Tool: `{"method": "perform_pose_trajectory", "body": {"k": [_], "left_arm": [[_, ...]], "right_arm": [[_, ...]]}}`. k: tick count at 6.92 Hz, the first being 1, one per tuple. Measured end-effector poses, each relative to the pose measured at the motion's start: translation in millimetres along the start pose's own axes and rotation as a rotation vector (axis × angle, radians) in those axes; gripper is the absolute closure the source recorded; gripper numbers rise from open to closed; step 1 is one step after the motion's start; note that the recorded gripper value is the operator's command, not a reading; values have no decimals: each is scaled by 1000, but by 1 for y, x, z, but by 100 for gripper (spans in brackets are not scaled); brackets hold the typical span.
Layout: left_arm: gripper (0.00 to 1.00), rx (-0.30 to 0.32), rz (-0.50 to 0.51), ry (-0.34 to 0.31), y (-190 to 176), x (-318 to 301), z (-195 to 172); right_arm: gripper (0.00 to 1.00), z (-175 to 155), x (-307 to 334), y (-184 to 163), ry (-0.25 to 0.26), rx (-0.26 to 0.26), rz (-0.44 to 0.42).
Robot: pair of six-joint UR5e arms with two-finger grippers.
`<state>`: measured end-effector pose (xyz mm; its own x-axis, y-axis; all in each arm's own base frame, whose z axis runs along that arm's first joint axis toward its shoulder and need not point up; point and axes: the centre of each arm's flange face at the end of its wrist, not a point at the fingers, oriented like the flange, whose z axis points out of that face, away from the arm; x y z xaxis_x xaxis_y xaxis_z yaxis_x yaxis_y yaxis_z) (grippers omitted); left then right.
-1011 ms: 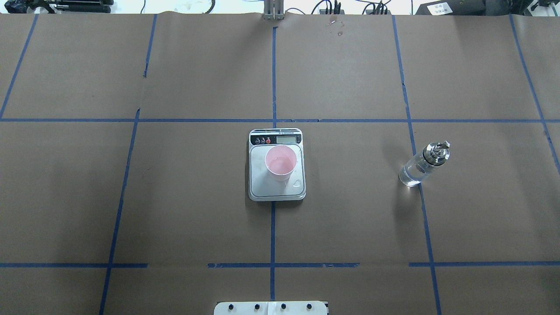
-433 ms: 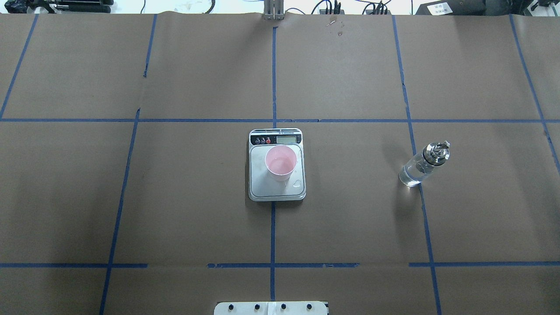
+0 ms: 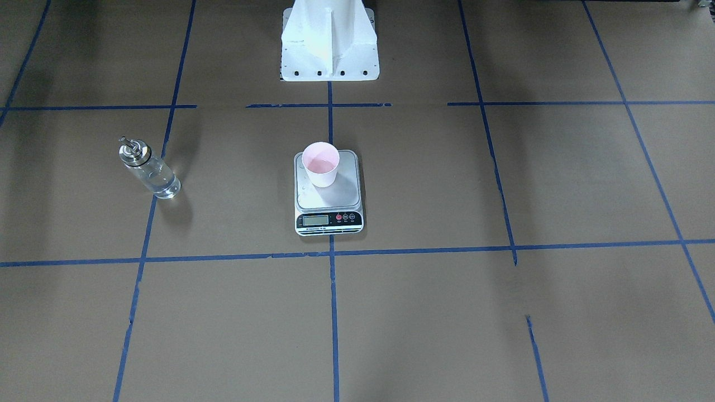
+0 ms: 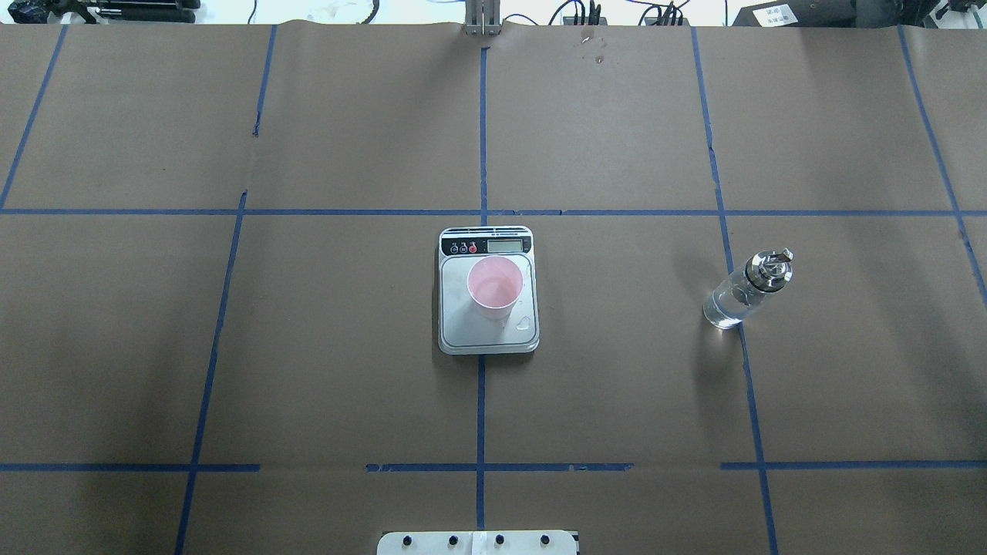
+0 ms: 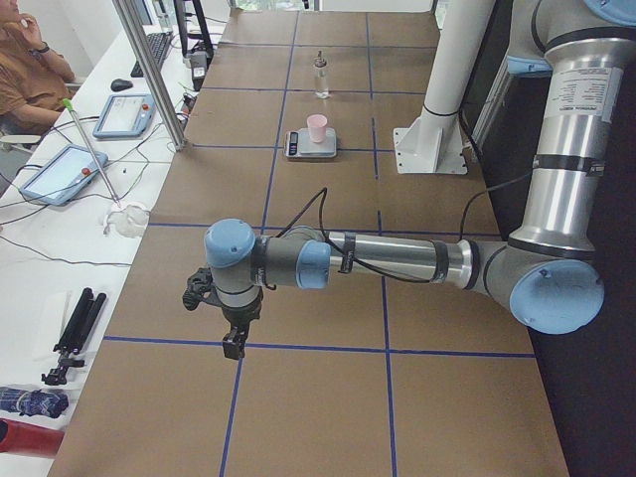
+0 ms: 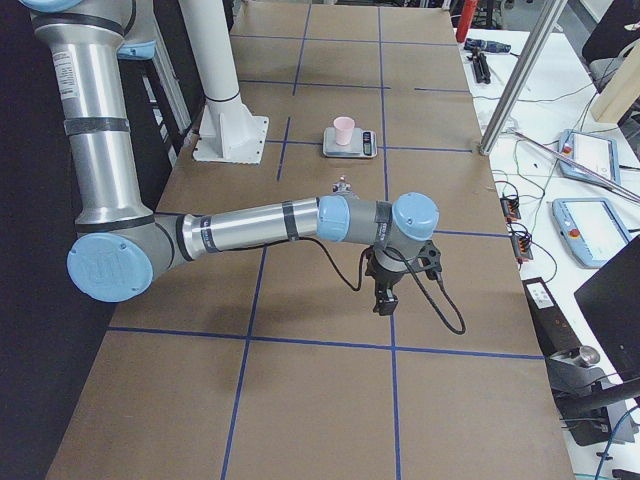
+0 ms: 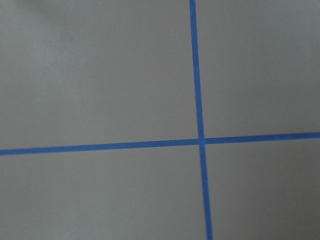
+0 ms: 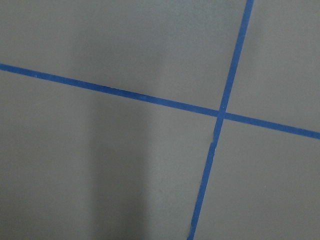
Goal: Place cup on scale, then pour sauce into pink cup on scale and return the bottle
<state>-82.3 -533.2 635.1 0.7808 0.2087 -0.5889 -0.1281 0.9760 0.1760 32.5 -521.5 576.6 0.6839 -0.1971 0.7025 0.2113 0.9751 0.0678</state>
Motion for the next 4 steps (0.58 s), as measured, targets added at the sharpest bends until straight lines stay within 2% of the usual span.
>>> {"method": "perform_pose_trajectory", "body": {"k": [1,2,3,4], "left_arm": [[0,-10,4,6,4,-3,5],[0,-40,-23,45,6,-1,8],[0,-94,-76,96,5,5,7],[0,-148,-122,108,4,8,5]], "right_arm": [[0,2,-5,21,25,-8,-8],[0,9,-6,31,48,-25,-16],[0,16,-7,33,58,-39,-22],[0,20,-8,34,62,-48,-28]]}}
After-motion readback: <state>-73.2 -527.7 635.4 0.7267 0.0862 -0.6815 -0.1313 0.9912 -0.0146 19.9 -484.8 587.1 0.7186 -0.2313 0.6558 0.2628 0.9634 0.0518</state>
